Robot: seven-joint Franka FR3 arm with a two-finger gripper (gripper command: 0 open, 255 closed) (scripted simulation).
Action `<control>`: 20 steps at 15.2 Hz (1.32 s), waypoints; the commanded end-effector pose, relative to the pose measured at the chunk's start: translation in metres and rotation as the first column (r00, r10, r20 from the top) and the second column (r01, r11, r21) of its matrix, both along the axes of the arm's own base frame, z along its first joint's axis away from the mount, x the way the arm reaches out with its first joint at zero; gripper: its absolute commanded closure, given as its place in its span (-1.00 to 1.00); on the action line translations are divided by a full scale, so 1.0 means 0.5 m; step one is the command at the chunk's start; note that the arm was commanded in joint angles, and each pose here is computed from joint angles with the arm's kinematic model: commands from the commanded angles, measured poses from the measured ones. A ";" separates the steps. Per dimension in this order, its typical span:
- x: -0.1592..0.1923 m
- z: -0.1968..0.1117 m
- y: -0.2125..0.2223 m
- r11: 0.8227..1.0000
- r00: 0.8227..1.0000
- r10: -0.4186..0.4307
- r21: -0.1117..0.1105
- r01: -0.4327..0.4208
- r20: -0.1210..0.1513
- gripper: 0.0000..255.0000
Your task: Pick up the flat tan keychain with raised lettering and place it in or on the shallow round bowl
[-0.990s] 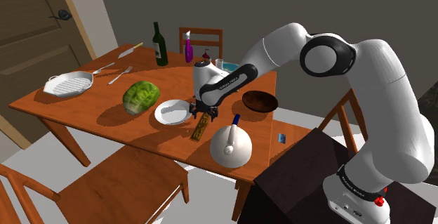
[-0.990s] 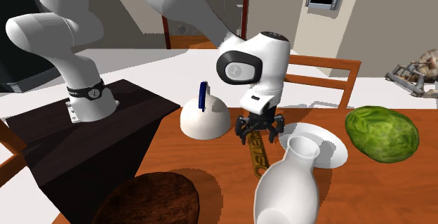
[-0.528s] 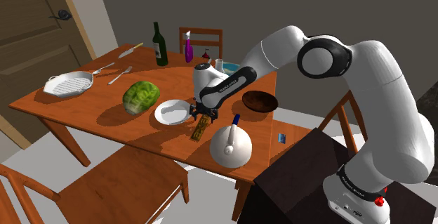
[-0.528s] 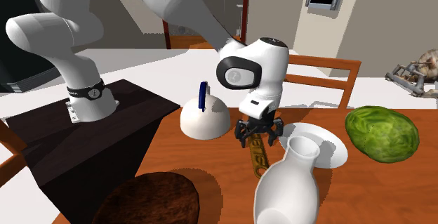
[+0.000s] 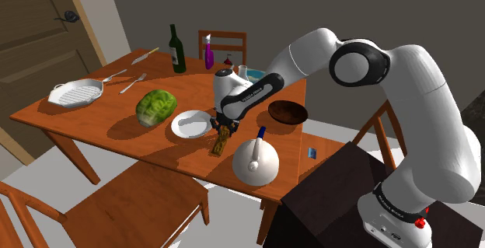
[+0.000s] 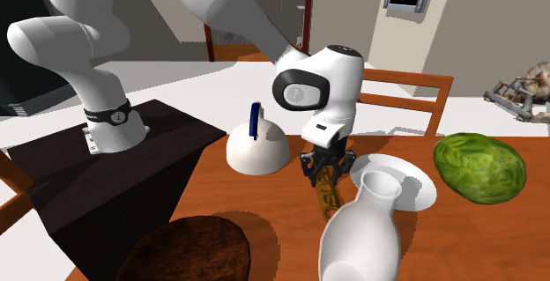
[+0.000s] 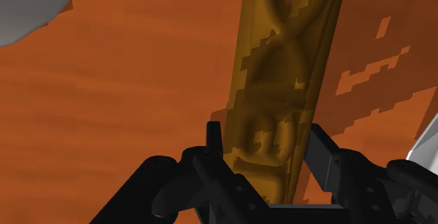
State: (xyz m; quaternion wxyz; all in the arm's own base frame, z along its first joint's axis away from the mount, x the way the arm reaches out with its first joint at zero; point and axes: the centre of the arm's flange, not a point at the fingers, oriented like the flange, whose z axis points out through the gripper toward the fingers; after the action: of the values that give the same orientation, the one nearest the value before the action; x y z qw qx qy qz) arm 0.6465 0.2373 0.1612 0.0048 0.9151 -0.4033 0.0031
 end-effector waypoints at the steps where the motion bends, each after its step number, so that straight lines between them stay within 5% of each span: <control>1: -0.003 -0.008 -0.006 1.000 1.000 -0.003 -0.004 0.003 -0.007 1.00; 20: -0.004 0.161 -0.004 1.000 1.000 -0.003 -0.004 0.003 -0.007 1.00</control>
State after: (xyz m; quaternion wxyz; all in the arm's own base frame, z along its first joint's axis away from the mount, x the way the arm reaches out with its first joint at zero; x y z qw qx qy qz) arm 0.6454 0.2369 0.2354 0.0080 0.9145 -0.4044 0.0009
